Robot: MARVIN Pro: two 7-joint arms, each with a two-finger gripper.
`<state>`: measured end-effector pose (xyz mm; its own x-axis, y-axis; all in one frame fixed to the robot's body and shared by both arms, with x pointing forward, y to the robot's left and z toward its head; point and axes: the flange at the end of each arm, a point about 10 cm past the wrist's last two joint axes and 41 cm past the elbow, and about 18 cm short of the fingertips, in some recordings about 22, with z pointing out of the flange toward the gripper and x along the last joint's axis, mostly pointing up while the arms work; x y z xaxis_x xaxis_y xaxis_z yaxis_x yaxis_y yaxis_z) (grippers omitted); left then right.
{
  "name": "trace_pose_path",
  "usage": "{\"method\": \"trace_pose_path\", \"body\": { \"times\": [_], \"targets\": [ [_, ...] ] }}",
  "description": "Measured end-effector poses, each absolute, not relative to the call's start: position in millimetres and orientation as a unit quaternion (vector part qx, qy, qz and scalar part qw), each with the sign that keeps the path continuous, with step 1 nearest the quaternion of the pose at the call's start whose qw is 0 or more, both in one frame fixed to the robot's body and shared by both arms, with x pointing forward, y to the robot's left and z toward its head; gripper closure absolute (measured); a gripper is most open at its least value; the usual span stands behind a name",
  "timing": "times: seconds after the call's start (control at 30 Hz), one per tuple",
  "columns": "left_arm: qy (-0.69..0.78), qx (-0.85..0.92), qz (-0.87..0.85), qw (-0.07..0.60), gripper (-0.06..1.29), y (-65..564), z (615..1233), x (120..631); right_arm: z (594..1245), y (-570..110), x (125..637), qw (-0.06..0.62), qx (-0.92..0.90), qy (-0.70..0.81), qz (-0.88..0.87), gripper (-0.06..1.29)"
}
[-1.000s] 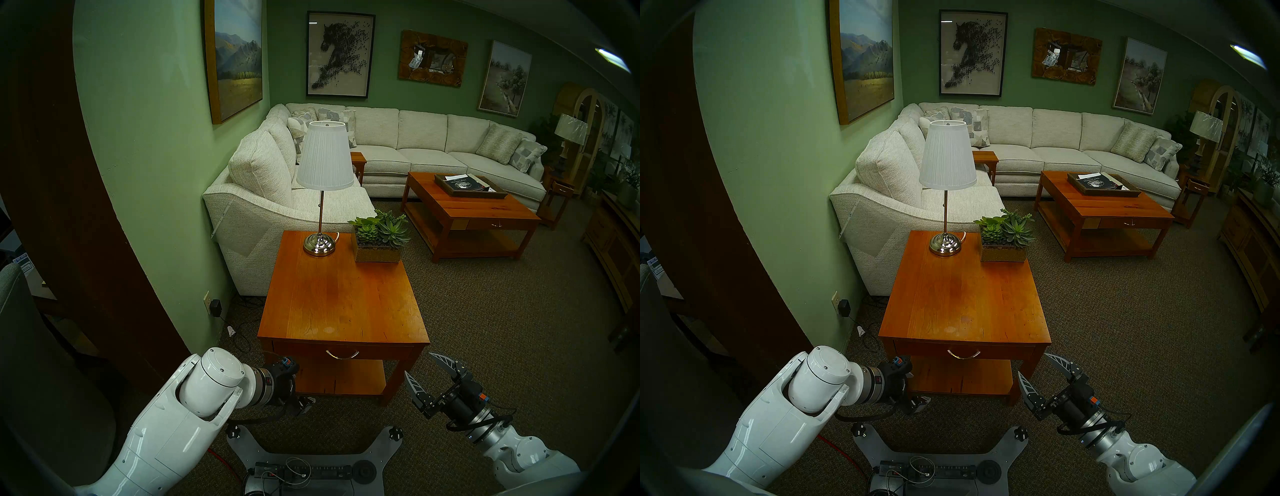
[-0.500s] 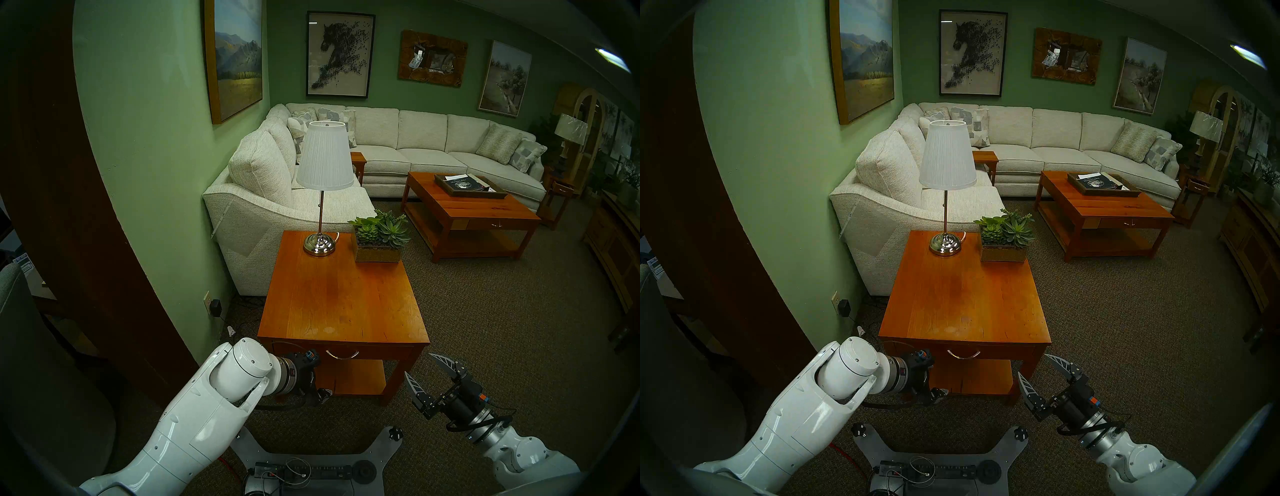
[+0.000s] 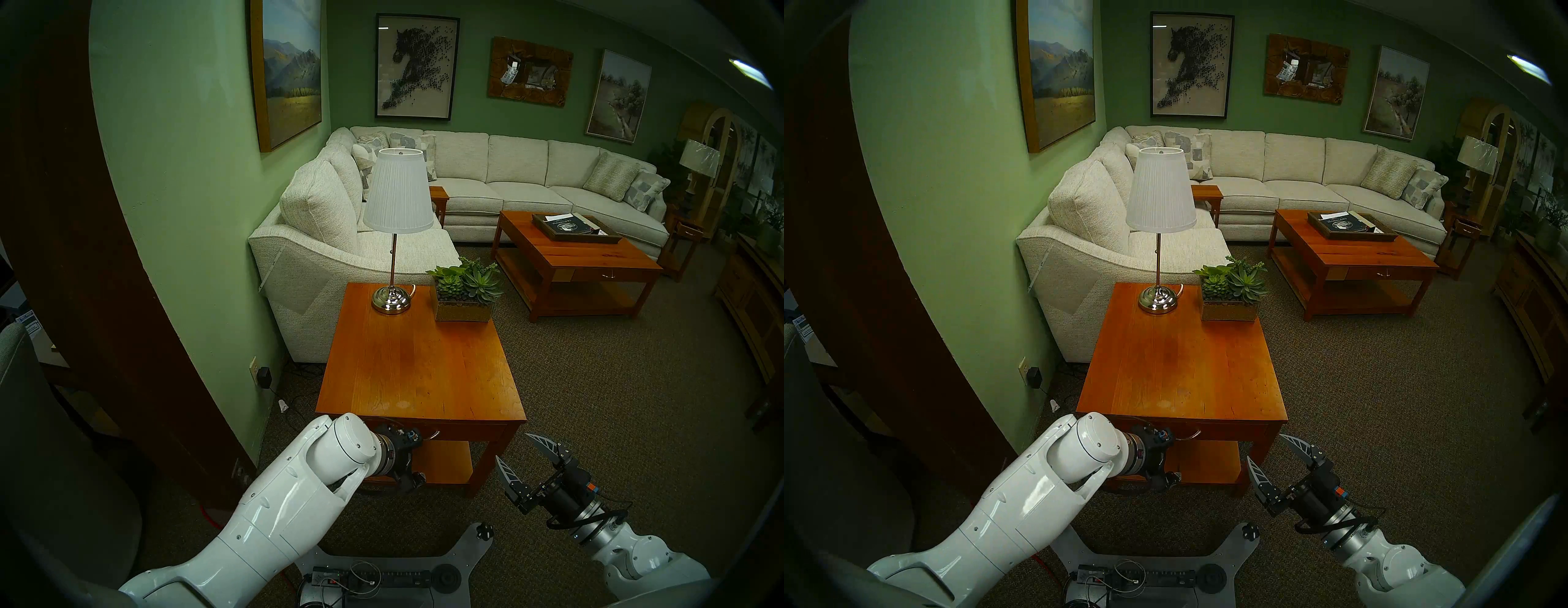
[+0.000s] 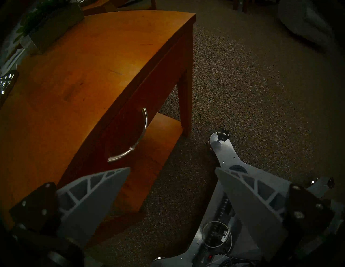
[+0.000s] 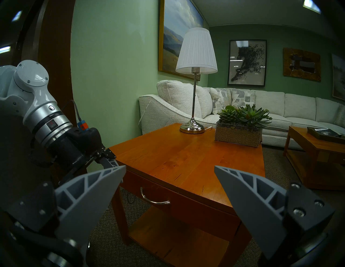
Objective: Open the drawer, take out the contents and close the drawer
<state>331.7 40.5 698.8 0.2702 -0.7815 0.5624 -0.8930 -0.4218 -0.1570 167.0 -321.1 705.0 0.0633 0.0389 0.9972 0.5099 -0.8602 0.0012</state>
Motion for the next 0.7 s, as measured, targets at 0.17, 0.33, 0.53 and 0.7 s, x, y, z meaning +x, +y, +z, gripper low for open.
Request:
{"method": "trace_pose_path", "body": {
  "times": [0.17, 0.33, 0.53, 0.7],
  "targets": [
    [-0.531, 0.790, 0.299, 0.069, 0.00, 30.3, 689.2, 333.5, 705.1, -321.0, 167.1, 0.180, -0.707, -0.194, -0.656, -0.01],
    [-0.527, 0.792, 0.301, 0.054, 0.00, 22.9, 681.7, 336.3, 705.2, -321.0, 167.1, 0.180, -0.707, -0.194, -0.656, -0.01],
    [-0.530, 0.789, 0.307, 0.047, 0.00, 15.7, 677.7, 340.8, 705.2, -321.0, 167.1, 0.179, -0.707, -0.194, -0.656, -0.01],
    [-0.537, 0.781, 0.315, 0.042, 0.00, 11.2, 674.8, 343.0, 705.2, -321.1, 167.1, 0.179, -0.707, -0.194, -0.657, -0.01]
  ]
}}
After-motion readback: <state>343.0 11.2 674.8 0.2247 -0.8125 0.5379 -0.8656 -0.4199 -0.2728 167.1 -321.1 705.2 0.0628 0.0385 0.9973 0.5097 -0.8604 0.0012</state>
